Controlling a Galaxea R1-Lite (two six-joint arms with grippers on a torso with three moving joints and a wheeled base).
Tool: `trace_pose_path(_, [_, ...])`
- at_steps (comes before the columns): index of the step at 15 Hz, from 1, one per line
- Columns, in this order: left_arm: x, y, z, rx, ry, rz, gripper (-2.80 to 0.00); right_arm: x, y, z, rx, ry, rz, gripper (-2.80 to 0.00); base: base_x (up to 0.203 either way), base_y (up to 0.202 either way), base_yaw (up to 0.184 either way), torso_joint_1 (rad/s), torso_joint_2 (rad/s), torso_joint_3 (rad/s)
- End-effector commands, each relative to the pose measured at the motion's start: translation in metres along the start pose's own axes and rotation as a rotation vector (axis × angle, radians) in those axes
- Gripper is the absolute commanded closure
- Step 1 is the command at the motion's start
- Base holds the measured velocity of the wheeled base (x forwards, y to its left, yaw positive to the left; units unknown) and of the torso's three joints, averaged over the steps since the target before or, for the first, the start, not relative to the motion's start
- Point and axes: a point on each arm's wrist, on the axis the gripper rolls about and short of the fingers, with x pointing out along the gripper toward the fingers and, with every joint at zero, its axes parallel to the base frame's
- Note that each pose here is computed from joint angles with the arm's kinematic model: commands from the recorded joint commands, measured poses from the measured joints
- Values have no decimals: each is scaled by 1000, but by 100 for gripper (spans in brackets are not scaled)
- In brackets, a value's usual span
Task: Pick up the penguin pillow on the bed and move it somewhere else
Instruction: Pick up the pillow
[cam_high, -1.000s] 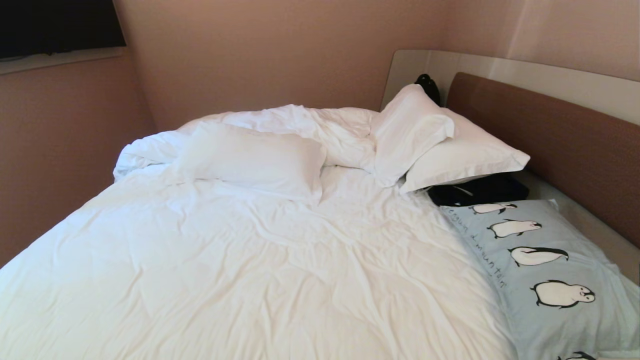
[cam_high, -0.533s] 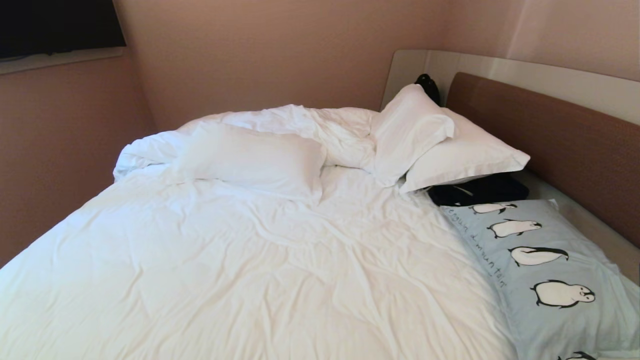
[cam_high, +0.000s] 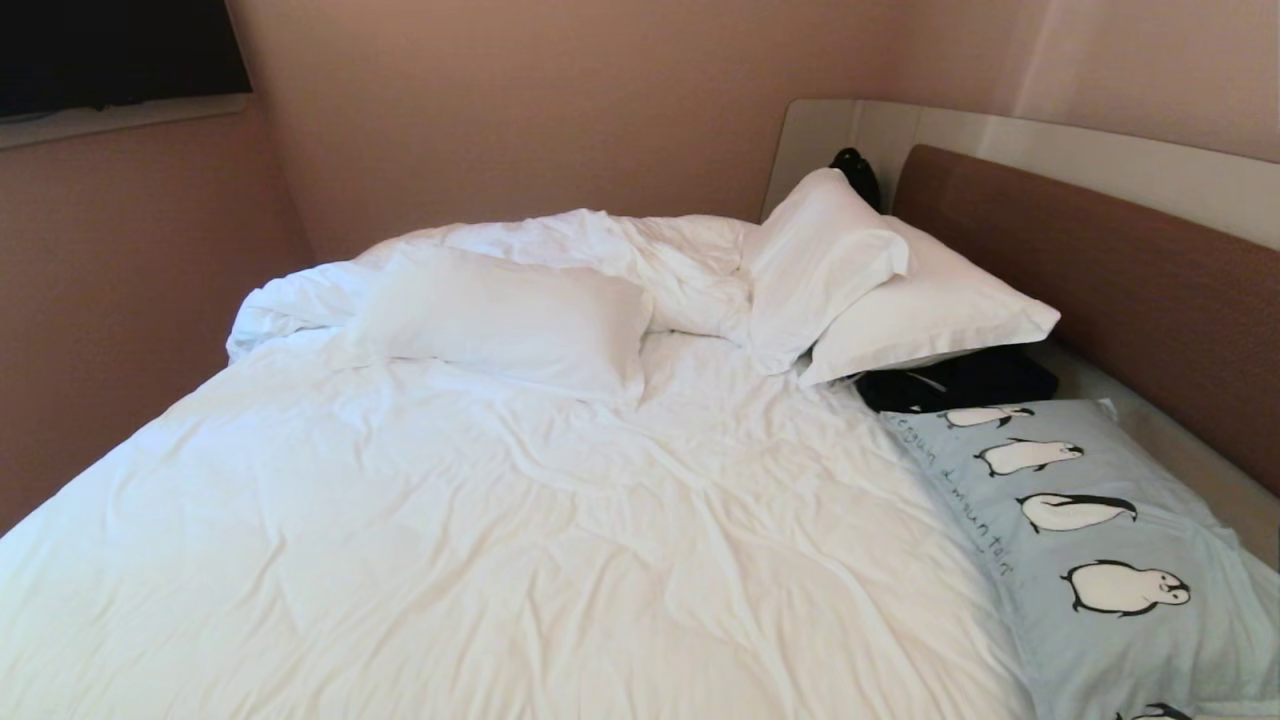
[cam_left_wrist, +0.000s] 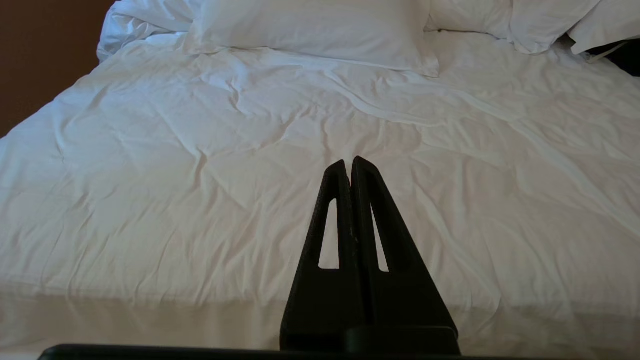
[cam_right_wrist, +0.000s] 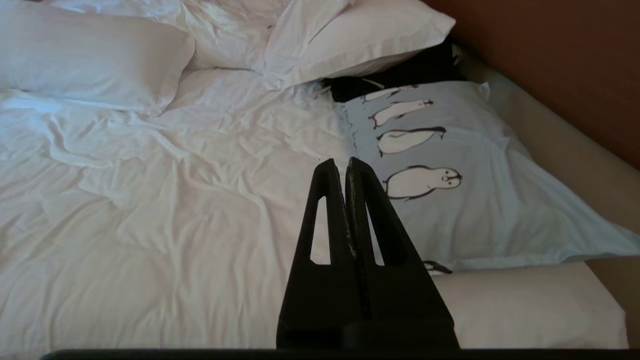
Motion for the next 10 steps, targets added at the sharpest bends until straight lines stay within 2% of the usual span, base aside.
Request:
trace_pose_path(1, [0, 0, 0, 0, 0, 1, 0, 3, 0, -9, 0, 21, 0, 0, 0, 0, 0, 0, 0, 0])
trace_pose_path(7, [0, 0, 0, 0, 1, 1, 0, 6, 1, -23, -3, 63, 6, 0, 0, 0, 0, 0, 0, 0])
trace_pose_path(10, [0, 0, 0, 0, 1, 1, 0, 8, 2, -32, -28, 95, 44, 0, 0, 0, 0, 0, 0, 0])
